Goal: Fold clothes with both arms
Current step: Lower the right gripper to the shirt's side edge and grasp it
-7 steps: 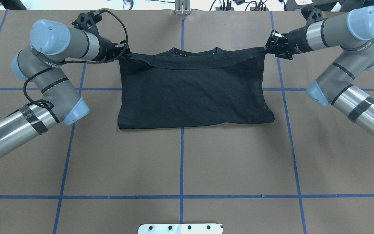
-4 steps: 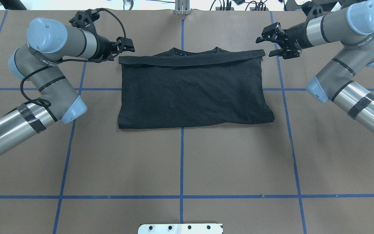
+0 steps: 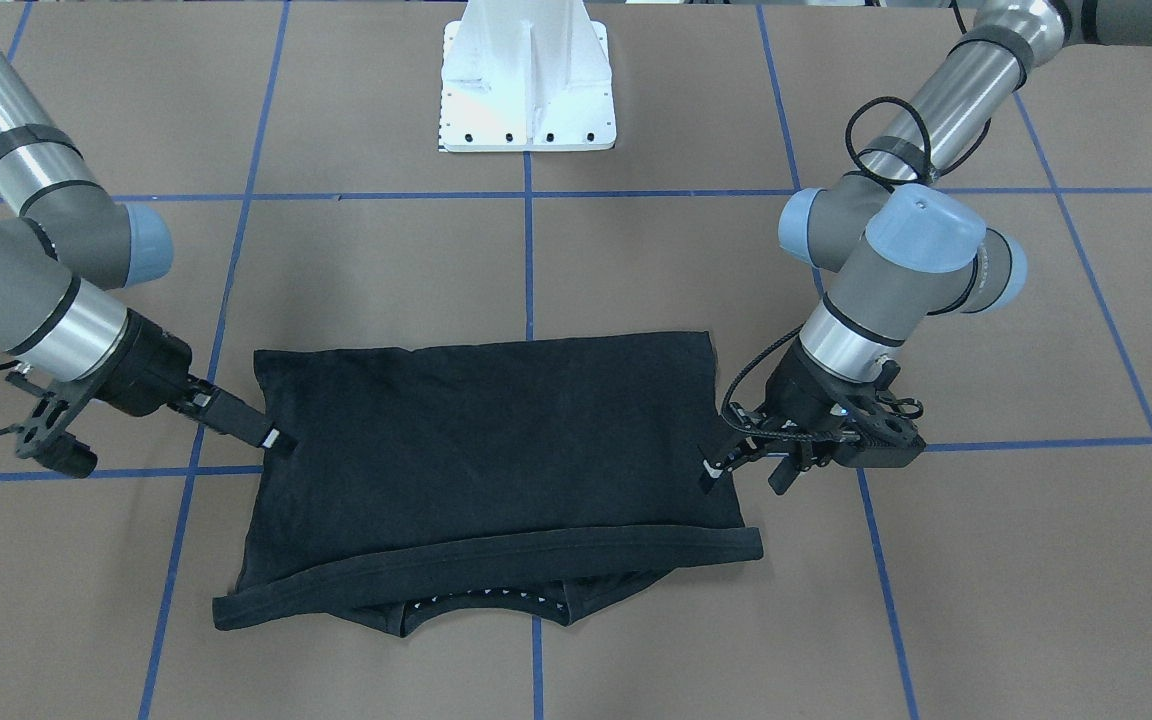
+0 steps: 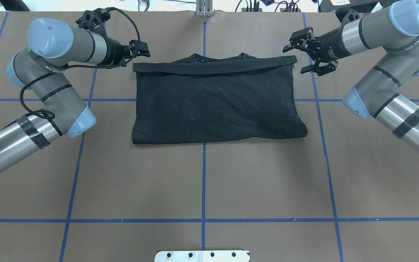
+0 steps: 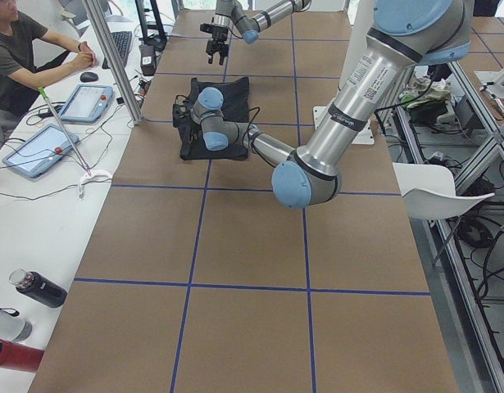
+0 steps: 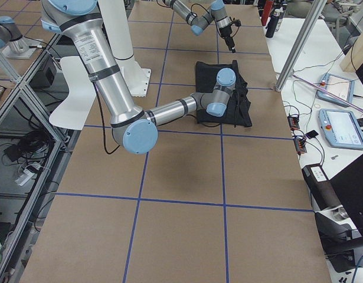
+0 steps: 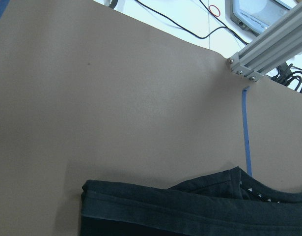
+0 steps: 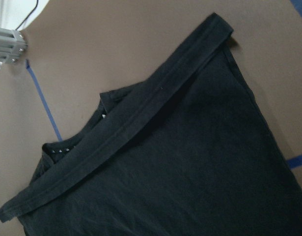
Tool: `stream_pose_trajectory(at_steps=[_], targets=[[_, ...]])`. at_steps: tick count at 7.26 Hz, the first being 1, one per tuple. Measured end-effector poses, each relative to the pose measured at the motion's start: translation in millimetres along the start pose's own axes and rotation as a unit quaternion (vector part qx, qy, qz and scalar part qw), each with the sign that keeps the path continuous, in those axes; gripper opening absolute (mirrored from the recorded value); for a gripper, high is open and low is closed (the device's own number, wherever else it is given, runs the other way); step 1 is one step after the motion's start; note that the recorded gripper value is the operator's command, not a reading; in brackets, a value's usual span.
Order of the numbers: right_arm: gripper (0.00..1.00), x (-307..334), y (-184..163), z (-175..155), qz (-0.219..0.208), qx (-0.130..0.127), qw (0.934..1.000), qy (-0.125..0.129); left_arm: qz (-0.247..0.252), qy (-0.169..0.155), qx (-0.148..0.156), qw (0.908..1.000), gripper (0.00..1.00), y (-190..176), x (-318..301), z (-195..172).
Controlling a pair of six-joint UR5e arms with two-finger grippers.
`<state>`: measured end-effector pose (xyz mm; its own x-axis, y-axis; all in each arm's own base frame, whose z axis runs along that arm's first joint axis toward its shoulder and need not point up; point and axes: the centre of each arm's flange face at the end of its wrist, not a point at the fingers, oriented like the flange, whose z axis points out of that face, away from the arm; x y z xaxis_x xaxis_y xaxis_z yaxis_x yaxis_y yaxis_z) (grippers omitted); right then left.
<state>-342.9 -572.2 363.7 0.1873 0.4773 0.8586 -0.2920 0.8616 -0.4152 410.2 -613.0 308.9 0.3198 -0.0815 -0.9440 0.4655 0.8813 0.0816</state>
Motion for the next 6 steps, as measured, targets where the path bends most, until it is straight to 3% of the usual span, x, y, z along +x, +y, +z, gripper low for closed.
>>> stream_pose_trajectory(at_steps=[2,6], targets=[[1.0,27.3,17.1,22.0,0.002,0.003,0.9994,0.034,0.001,0.002,0.0,1.0,1.0,2.1,-2.2,-5.2],[1.0,75.7,9.5,28.3,-0.02,0.004,0.9976,0.066,0.001,0.004,0.001,1.0,1.0,2.6,-2.2,-7.0]])
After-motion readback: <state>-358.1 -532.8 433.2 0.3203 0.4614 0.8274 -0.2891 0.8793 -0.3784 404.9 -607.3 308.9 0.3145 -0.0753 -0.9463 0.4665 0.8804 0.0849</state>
